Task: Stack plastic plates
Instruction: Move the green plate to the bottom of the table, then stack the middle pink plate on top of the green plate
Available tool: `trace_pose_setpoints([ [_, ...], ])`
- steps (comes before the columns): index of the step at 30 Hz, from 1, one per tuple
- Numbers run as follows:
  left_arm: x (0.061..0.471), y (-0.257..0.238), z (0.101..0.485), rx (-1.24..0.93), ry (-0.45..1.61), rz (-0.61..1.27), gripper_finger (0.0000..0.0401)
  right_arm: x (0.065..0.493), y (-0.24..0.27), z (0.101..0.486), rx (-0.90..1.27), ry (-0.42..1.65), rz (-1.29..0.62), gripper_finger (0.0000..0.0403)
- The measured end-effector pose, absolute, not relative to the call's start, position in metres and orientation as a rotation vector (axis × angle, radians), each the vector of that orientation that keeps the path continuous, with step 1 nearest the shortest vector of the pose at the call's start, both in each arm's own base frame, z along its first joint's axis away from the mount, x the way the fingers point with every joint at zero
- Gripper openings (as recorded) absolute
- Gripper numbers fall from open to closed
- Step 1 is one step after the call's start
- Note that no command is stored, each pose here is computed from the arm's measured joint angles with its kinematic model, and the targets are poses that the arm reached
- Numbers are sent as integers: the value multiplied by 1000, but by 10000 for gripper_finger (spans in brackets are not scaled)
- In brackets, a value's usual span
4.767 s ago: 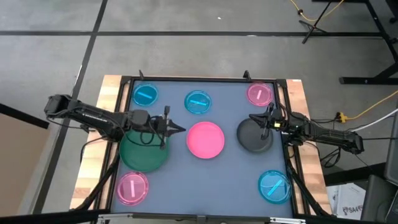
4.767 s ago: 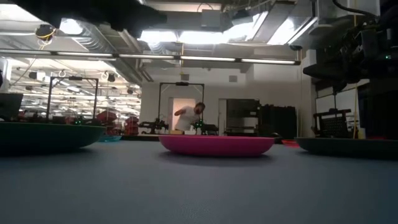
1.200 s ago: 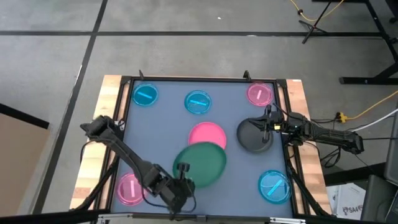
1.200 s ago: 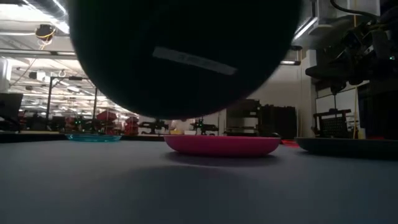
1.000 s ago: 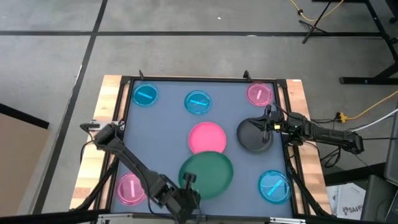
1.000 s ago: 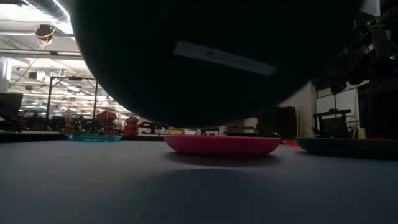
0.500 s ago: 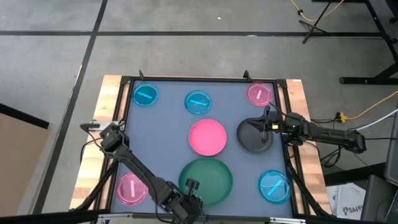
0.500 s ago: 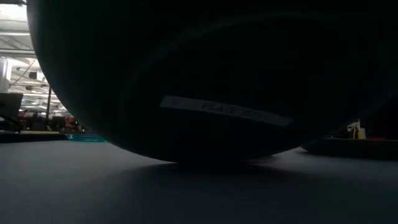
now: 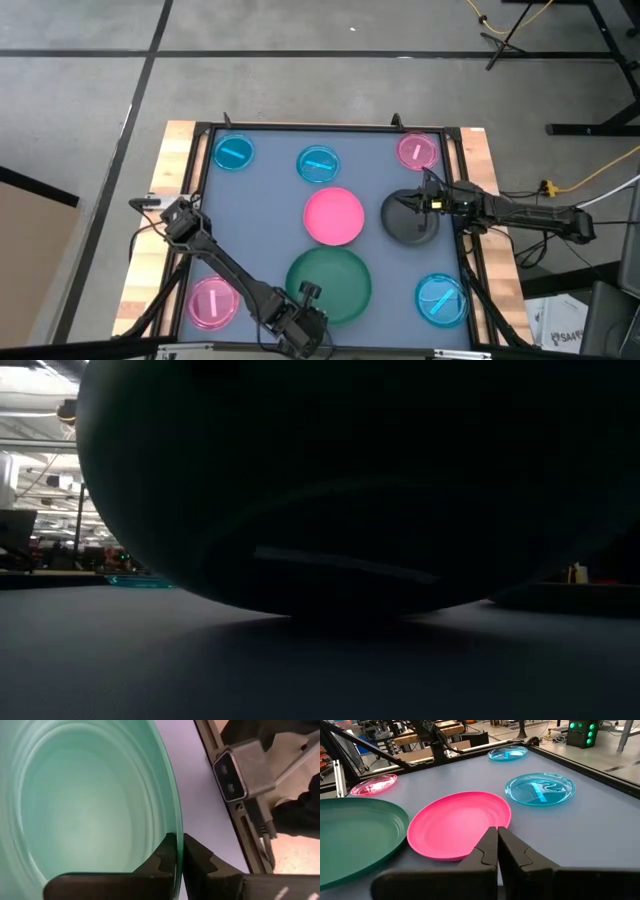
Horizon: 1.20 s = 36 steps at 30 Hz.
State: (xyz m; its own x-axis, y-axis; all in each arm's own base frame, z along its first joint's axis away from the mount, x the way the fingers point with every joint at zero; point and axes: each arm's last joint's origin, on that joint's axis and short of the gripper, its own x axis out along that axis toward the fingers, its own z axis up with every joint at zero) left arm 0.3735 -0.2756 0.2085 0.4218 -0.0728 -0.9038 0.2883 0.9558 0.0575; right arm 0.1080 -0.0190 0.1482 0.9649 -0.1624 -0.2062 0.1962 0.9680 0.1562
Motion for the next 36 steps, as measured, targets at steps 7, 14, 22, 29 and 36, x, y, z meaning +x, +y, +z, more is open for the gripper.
trace_pose_setpoints([
  [7,377,-270,208,189,1127,-222,39,108,-19,148,177,193,-179,1],
  [14,378,-270,207,92,1155,-212,99,108,-19,148,179,193,-175,1],
  [22,376,-272,226,-55,1219,-235,115,108,-19,148,181,193,-174,1],
  [29,383,-244,247,59,1220,-109,111,108,-19,149,198,187,-175,1],
  [36,401,-177,260,161,1250,16,111,108,-19,149,197,177,-173,1],
])
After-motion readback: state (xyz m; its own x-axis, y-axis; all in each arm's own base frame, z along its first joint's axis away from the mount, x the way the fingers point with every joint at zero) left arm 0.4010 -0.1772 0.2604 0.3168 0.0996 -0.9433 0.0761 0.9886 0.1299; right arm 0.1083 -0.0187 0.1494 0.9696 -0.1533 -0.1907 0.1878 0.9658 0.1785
